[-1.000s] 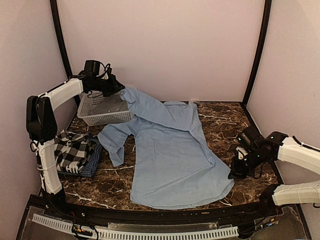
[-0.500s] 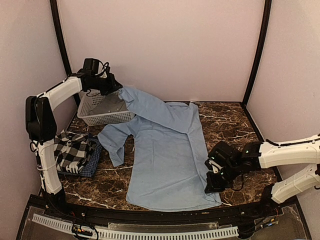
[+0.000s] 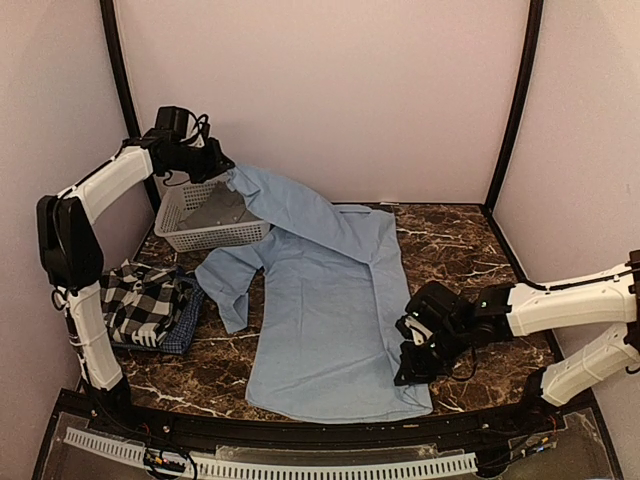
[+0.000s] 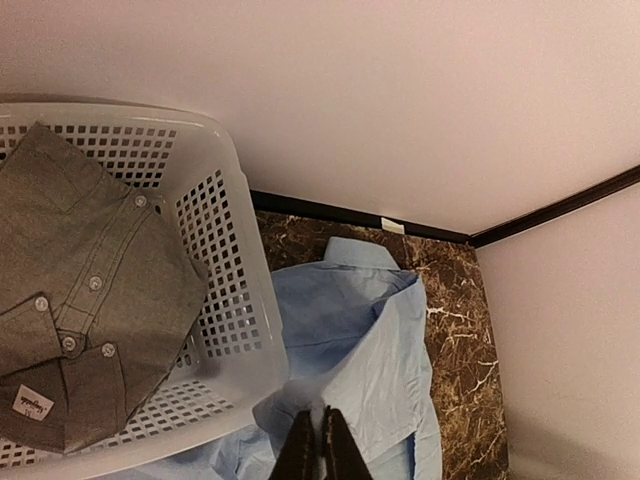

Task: Fold and stack the long sleeve shirts
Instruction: Fold the flattened shirt at the center of the board.

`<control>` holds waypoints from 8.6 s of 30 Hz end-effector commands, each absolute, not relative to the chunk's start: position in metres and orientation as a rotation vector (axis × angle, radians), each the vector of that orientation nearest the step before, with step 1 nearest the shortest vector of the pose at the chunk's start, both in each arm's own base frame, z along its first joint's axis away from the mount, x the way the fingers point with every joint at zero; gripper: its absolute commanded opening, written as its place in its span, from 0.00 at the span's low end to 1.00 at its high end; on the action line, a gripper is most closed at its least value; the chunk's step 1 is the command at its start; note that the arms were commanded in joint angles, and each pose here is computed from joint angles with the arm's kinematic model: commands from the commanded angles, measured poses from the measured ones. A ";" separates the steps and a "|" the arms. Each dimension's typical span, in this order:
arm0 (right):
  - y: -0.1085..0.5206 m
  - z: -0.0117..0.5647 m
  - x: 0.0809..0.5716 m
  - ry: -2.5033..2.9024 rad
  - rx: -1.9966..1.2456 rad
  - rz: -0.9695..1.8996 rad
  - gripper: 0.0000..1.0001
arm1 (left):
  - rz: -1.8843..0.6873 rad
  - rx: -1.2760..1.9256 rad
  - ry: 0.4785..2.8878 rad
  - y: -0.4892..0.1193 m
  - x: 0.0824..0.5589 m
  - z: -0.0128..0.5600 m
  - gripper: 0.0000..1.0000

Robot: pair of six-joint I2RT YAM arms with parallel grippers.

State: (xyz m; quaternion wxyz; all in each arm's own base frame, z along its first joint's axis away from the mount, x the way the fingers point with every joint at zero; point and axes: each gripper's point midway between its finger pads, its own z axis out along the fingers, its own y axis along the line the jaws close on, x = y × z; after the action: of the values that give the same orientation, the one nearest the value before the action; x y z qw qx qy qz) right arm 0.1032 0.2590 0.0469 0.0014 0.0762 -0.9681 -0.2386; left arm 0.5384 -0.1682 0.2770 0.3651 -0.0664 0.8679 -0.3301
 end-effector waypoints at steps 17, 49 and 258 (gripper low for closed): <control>0.299 0.036 0.090 -2.894 0.344 -0.920 0.01 | -0.796 -0.152 2.180 -0.154 0.507 0.300 0.04; 0.301 0.065 0.236 -3.234 0.216 -1.265 0.53 | -0.870 0.022 2.200 -0.227 0.468 0.293 0.04; 0.283 0.081 0.505 -3.383 -0.060 -1.539 0.14 | -0.784 0.341 2.734 -0.328 0.233 0.079 0.18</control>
State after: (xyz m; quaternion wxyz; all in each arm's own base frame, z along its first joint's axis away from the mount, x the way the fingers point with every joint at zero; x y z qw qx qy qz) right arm 0.4717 0.2821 0.0766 -0.2753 -0.0117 -0.8879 -0.3685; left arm 0.2331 -0.3355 0.0589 0.1250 0.1119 0.9466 -0.2752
